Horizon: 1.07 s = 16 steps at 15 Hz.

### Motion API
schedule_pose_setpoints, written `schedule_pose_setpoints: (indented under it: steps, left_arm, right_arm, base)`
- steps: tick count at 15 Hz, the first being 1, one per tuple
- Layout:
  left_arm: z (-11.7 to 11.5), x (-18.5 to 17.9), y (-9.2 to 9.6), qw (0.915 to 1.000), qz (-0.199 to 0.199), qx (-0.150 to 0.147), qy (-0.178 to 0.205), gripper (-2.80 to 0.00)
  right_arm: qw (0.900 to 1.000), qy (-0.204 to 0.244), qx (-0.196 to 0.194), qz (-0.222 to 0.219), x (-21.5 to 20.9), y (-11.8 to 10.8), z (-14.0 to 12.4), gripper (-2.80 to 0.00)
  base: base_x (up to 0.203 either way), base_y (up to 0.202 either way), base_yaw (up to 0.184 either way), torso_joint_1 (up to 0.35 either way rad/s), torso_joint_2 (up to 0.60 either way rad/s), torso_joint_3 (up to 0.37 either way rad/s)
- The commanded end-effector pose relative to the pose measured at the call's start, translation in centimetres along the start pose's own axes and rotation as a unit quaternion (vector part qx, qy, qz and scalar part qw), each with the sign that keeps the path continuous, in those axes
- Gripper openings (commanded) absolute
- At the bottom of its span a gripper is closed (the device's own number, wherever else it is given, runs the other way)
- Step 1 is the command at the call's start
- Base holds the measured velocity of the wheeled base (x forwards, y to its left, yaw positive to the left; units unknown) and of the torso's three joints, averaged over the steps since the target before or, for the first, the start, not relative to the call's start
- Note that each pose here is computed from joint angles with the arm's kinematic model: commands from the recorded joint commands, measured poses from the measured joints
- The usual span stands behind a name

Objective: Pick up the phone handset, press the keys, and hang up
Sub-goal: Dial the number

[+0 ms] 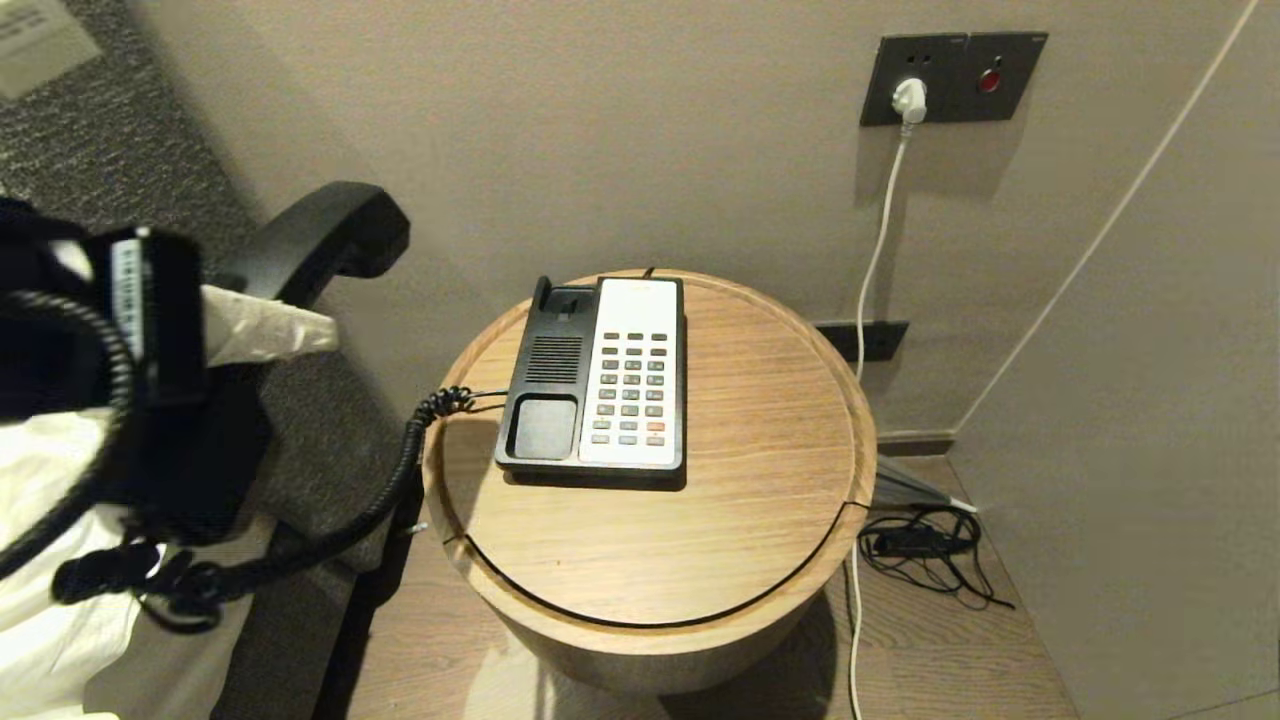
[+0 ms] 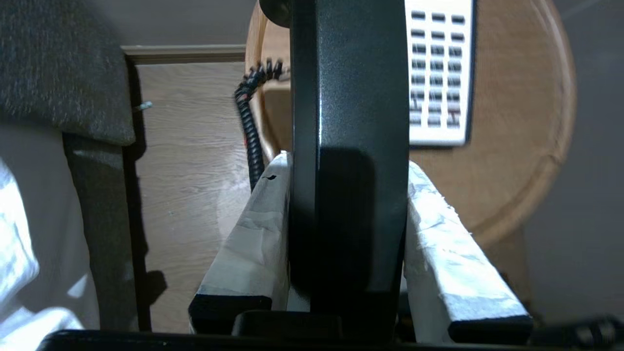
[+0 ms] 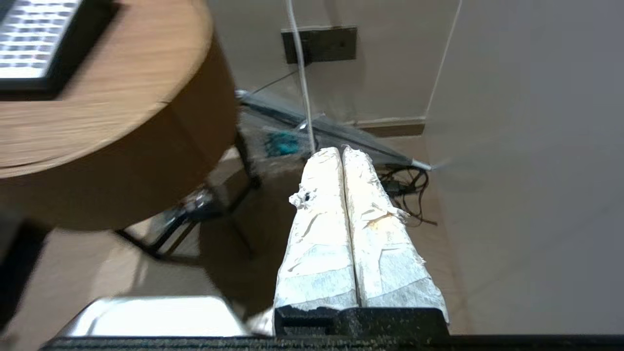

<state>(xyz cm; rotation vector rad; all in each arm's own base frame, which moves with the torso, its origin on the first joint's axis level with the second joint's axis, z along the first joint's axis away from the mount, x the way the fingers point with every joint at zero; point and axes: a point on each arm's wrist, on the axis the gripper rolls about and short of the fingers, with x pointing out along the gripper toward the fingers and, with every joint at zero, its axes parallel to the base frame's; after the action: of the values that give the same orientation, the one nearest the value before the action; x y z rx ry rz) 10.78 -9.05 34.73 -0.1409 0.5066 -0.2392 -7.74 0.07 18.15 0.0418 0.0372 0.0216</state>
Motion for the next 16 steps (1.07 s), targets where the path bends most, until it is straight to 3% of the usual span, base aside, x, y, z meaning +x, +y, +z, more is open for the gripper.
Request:
schedule_pose_setpoints:
  steps: [1, 5, 9, 11, 12, 14, 16]
  left_arm:
    - [-1.4, -3.6, 2.4, 0.9994, -0.017, -0.012, -0.028, -2.80]
    - [-2.4, -4.3, 3.2, 0.9989, -0.037, -0.017, -0.022, -2.80]
    - [-1.5, -4.6, 3.3, 0.9981, -0.036, -0.034, -0.036, -2.80]
    - [-1.3, -4.8, 3.3, 0.9975, -0.051, -0.037, -0.033, -2.80]
    - [-1.3, -4.7, 3.3, 0.9976, -0.050, -0.037, -0.032, -2.80]
    - [-1.8, -4.5, 3.4, 0.9979, -0.047, -0.037, -0.024, -2.80]
    - [-2.2, -4.5, 3.7, 0.9983, -0.035, -0.040, -0.024, -2.80]
  right_arm:
    - [0.998, 0.068, 0.011, 0.001, -0.4, 0.2, 4.1, -2.80]
    - [0.983, 0.178, 0.041, 0.021, 9.3, 0.5, 13.0, -2.80]
    - [0.963, 0.250, 0.061, 0.080, 23.8, 1.9, 16.9, -2.80]
    - [0.958, 0.253, 0.062, 0.121, 30.0, 4.5, 17.8, -2.80]
    - [0.954, 0.251, 0.060, 0.150, 32.3, 6.8, 18.2, -2.80]
    - [0.938, 0.268, 0.062, 0.211, 34.5, 12.9, 17.4, -2.80]
    - [0.919, 0.308, 0.061, 0.238, 34.9, 17.6, 15.3, -2.80]
  base:
    - [0.000, 0.000, 0.000, 0.000, 0.00, 0.000]
    - [0.000, 0.000, 0.000, 0.000, 0.00, 0.000]
    - [0.000, 0.000, 0.000, 0.000, 0.00, 0.000]
    - [0.000, 0.000, 0.000, 0.000, 0.00, 0.000]
    - [0.000, 0.000, 0.000, 0.000, 0.00, 0.000]
    - [0.000, 0.000, 0.000, 0.000, 0.00, 0.000]
    - [0.000, 0.000, 0.000, 0.000, 0.00, 0.000]
